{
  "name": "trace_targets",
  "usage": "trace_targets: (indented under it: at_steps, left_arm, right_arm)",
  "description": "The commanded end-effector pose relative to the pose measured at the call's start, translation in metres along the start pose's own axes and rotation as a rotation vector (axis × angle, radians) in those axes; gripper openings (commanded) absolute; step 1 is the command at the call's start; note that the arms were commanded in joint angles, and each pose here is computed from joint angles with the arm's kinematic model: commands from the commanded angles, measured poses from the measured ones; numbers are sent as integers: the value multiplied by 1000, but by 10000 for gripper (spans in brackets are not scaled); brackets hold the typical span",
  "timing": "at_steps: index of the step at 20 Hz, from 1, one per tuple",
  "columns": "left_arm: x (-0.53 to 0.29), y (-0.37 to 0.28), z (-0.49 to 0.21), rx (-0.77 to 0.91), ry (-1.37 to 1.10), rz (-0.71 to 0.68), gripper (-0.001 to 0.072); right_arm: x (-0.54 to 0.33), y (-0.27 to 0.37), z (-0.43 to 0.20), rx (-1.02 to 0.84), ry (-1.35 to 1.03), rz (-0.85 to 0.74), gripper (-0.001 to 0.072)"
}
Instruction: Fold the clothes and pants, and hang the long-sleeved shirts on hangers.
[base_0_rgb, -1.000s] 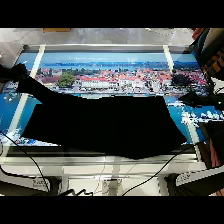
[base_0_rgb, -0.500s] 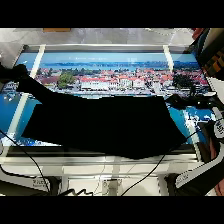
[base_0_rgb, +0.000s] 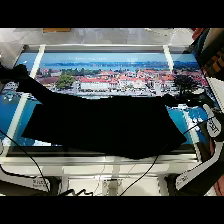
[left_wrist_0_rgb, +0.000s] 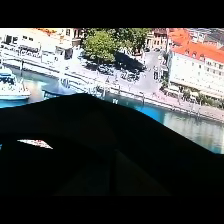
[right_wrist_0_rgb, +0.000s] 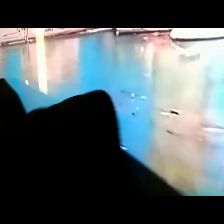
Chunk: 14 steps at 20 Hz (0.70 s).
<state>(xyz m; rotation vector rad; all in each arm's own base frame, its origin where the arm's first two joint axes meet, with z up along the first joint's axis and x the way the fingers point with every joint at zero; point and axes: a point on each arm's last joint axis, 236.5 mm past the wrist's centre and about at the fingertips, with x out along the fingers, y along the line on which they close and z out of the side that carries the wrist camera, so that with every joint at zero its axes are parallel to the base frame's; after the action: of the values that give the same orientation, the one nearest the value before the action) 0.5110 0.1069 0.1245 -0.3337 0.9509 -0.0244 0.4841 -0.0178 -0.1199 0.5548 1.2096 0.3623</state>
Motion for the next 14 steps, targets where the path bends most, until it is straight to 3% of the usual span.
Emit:
trace_targets:
  at_steps: [1, 9, 14]
  left_arm:
    - [0, 0, 0, 0, 1, 0, 6]
    - [-1, -1, 1, 0, -2, -4, 7]
    - [-3, -3, -5, 1, 20, -8, 7]
  right_arm:
    - [4, 6, -1, -50, 8, 0, 32]
    - [-80, 9, 82, -199, -230, -124, 19]
    - [-147, -16, 98, -171, -309, -243, 19]
